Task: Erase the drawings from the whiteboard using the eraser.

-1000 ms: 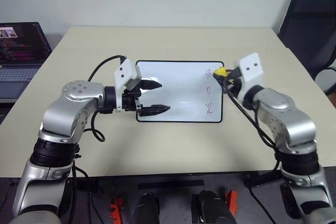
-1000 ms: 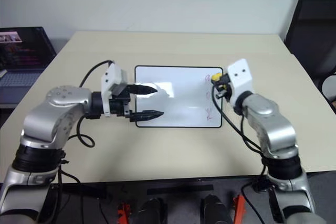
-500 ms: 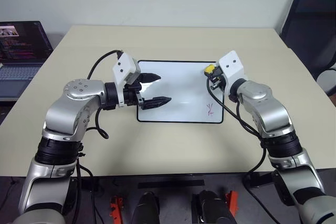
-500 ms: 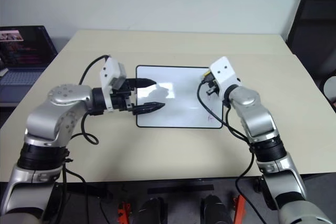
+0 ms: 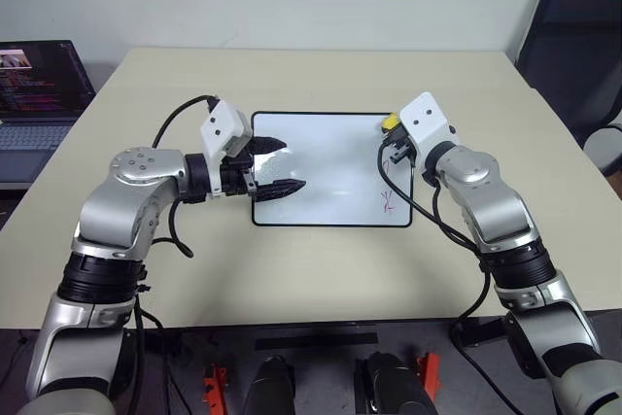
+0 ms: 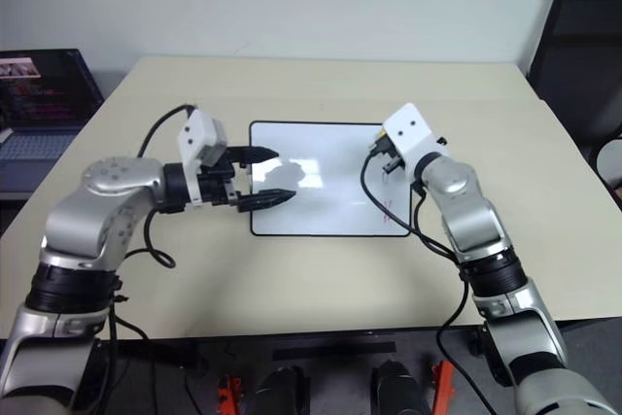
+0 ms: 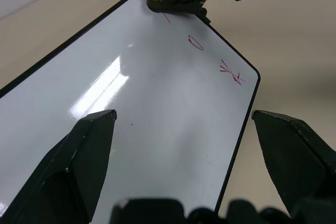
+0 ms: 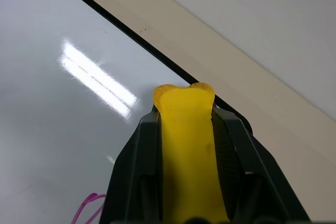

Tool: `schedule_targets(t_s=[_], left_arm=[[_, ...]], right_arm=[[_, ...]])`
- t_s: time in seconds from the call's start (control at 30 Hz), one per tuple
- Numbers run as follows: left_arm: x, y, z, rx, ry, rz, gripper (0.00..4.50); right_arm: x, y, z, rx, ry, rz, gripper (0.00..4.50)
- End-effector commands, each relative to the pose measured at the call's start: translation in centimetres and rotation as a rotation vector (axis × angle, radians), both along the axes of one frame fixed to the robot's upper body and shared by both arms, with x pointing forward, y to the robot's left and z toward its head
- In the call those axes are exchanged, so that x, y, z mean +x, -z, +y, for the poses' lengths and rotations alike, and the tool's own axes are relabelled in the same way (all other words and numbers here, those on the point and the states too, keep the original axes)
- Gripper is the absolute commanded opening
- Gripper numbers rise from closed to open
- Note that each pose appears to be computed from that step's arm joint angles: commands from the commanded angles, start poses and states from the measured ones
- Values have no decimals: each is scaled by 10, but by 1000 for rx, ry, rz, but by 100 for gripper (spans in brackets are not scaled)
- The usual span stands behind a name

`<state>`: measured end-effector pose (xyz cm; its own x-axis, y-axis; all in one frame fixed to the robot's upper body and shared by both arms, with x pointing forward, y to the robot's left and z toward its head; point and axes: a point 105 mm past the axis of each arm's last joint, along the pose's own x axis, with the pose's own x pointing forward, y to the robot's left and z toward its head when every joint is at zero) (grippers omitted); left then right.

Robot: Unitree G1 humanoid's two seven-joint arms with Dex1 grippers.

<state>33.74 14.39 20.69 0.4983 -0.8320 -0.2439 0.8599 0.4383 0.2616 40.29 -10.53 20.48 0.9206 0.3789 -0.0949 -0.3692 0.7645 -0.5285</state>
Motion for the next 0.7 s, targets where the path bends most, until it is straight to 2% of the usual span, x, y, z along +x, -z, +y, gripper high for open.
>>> schedule_targets(t_s=[0.03, 0.23, 0.43, 0.5, 0.7], left_arm=[[-2, -11, 5, 5, -7, -53, 450], [-3, -12, 5, 7, -6, -56, 450], [-4, -12, 4, 7, 7, -54, 450], [-5, -11, 3, 7, 11, -52, 450], [-6, -11, 3, 4, 11, -49, 450]], right_arm=[[-8, 19, -1, -6, -36, 100, 98], [-15, 19, 3, -14, -81, 127, 98], [3, -21, -9, 8, 61, -94, 98], [4, -18, -11, -7, 63, -88, 98], [-14, 19, 4, -97, -77, 52, 98]])
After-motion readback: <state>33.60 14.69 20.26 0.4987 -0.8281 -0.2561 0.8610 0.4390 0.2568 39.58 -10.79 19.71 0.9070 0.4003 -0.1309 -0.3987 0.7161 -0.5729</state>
